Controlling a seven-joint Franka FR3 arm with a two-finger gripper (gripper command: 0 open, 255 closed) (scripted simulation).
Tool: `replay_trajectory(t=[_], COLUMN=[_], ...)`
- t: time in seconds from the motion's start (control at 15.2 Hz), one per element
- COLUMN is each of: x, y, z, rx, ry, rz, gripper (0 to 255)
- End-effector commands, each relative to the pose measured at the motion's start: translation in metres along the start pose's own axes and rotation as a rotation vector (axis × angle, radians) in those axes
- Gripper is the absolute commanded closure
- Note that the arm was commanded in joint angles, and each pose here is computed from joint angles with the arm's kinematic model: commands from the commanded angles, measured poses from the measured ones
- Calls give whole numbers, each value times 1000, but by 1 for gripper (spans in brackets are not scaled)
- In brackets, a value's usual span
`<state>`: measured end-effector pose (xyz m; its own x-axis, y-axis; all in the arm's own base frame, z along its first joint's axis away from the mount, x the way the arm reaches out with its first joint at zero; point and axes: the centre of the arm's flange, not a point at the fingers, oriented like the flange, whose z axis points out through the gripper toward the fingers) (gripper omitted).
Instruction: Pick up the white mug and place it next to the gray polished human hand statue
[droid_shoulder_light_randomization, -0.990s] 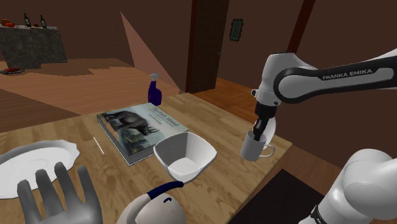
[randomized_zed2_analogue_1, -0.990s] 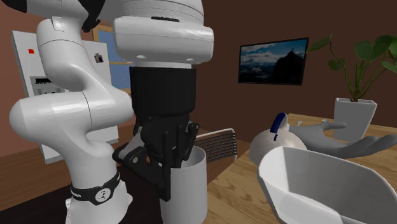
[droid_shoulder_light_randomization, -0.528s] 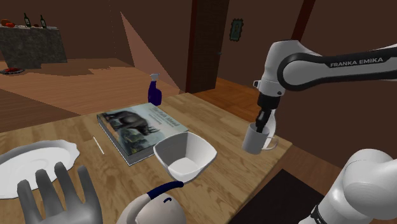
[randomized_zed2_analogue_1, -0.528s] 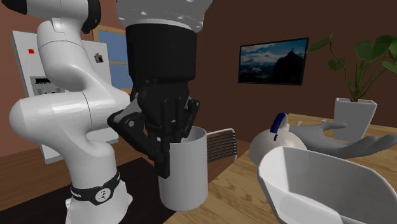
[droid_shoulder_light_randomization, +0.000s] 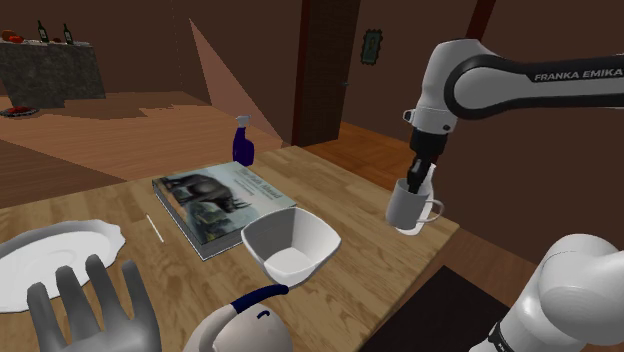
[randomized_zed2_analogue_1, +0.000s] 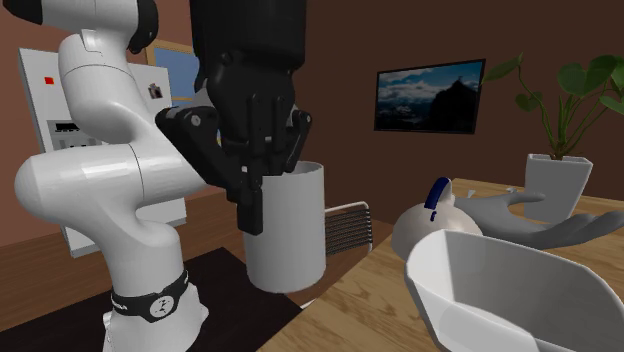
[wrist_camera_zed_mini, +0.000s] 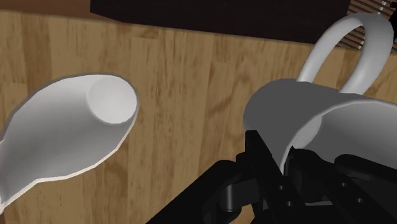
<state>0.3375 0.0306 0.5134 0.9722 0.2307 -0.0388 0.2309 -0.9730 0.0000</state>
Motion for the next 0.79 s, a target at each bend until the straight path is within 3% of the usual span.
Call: replay_trajectory(t=[0.0,0.4,0.73], x=[0,-1,3], y=[-1,-1,-67], z=[-11,-42,-42], rx=[0,0,0], ry=[0,0,0], rz=[0,0,0], gripper=[255,255,255])
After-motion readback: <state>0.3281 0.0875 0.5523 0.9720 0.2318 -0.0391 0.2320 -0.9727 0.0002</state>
